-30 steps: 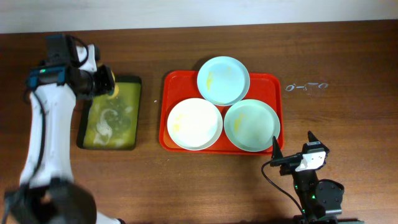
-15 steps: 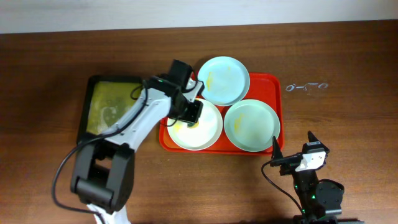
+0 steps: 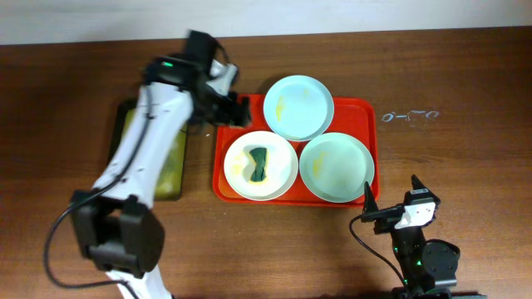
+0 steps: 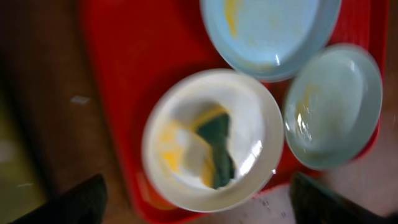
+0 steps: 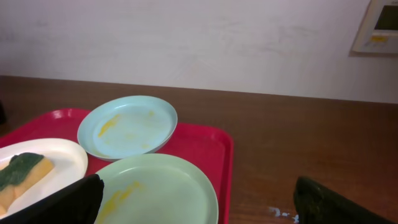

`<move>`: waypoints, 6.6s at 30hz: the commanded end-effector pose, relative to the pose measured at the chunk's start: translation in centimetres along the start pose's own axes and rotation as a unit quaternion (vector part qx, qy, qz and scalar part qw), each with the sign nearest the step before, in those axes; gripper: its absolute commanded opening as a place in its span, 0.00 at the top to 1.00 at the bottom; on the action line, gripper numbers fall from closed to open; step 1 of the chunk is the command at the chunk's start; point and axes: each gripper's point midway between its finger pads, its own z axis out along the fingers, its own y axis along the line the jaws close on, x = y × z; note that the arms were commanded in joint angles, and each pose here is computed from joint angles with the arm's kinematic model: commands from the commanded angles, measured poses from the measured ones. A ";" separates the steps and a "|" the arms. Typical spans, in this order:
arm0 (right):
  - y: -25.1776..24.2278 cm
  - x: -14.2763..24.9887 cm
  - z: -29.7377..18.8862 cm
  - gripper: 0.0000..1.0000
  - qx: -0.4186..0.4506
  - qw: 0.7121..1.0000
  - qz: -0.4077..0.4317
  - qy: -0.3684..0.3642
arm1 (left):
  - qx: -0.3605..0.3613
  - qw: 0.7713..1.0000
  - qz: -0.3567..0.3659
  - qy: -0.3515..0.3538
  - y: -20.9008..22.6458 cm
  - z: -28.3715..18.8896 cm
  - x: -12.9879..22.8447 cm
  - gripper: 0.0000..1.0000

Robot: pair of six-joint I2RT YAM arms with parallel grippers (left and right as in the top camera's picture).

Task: Clean dirty plates on tray and stack at the side
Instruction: 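Lift the wet sponge with the left gripper onto the white plate, then move the right gripper to grip the white plate's rim, then hold the white plate with the right gripper and scrub it with the sponge, then lift the white plate with the right gripper and place it right of the tray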

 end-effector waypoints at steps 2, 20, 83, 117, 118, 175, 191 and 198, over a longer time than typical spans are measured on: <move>-0.6 -2.1 -0.1 0.02 0.019 0.999 0.003 -0.047 | -0.051 0.993 -0.092 -0.049 8.6 -6.5 -0.2 0.01; 5.9 -23.9 1.1 0.02 -0.195 0.981 -0.002 0.016 | -0.061 0.986 -0.153 -0.011 12.5 -6.3 2.6 0.01; 17.0 12.4 15.4 0.59 -0.183 0.757 0.043 0.626 | 0.037 0.995 -0.042 0.084 1.3 3.6 6.1 0.34; 17.1 14.5 15.8 0.83 -0.163 0.753 0.066 0.634 | -0.053 0.994 -0.080 0.057 -0.2 15.9 9.2 0.84; 17.1 14.5 15.8 0.83 -0.163 0.753 0.066 0.634 | -0.070 0.993 -0.078 0.052 0.4 15.8 9.1 0.84; 17.2 14.4 16.0 0.96 -0.164 0.755 0.066 0.632 | -0.256 0.964 -0.064 0.010 5.4 8.7 5.9 1.00; 14.2 -2.5 19.9 0.96 0.054 0.847 -0.258 0.462 | -0.150 0.942 -0.289 -0.080 15.8 -4.4 5.6 1.00; 20.8 -13.7 17.4 0.96 0.202 0.817 -0.485 0.237 | -0.181 0.931 -0.306 -0.082 18.3 -5.3 6.4 1.00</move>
